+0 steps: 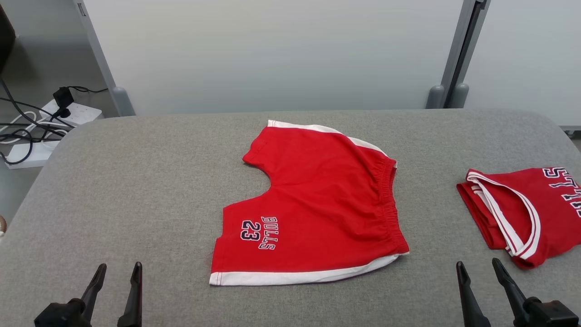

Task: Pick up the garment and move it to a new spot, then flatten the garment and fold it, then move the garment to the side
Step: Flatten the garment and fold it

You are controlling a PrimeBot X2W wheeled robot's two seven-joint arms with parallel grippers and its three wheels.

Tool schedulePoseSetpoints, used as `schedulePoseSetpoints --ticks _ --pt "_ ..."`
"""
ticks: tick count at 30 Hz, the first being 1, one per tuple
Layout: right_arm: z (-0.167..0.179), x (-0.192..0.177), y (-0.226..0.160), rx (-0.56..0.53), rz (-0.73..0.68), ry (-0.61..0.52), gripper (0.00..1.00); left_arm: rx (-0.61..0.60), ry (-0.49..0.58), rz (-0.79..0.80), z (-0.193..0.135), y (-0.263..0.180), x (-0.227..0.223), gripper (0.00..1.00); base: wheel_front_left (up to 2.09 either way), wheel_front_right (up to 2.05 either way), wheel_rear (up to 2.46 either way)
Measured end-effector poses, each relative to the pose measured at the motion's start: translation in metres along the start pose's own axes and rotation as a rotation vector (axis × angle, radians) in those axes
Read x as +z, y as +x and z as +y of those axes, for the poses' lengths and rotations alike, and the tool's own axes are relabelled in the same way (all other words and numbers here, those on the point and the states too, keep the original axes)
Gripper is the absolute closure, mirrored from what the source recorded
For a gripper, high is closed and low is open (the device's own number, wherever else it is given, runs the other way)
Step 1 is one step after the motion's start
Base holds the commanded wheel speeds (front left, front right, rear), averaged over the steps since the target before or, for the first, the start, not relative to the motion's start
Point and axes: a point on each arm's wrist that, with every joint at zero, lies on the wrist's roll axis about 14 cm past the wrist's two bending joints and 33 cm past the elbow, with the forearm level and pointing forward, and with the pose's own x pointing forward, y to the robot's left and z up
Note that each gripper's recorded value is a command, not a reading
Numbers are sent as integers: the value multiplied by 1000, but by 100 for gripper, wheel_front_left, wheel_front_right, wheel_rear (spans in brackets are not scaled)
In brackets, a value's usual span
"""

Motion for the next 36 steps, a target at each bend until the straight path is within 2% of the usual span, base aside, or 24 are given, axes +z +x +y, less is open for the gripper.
schedulePoseSetpoints --ticks 11,15,18,22,30,36 --pt "5 -7 1 18 22 -1 0 -9 0 7 -2 4 -2 0 0 0 0" --pt "14 -12 14 96 72 -62 0 -86 -13 30 -20 19 0 0 0 0 0" --pt "15 -8 34 160 101 -137 0 -178 -22 102 -44 32 -5 0 0 0 0" --pt "15 -23 49 226 191 -197 0 -267 -39 234 -66 41 -22 0 0 0 0" --pt "24 -64 66 343 367 -247 0 -328 -75 498 -85 44 -76 0 0 0 0" --pt "25 -89 74 384 453 -255 0 -322 -97 610 -83 43 -106 0 0 0 0"
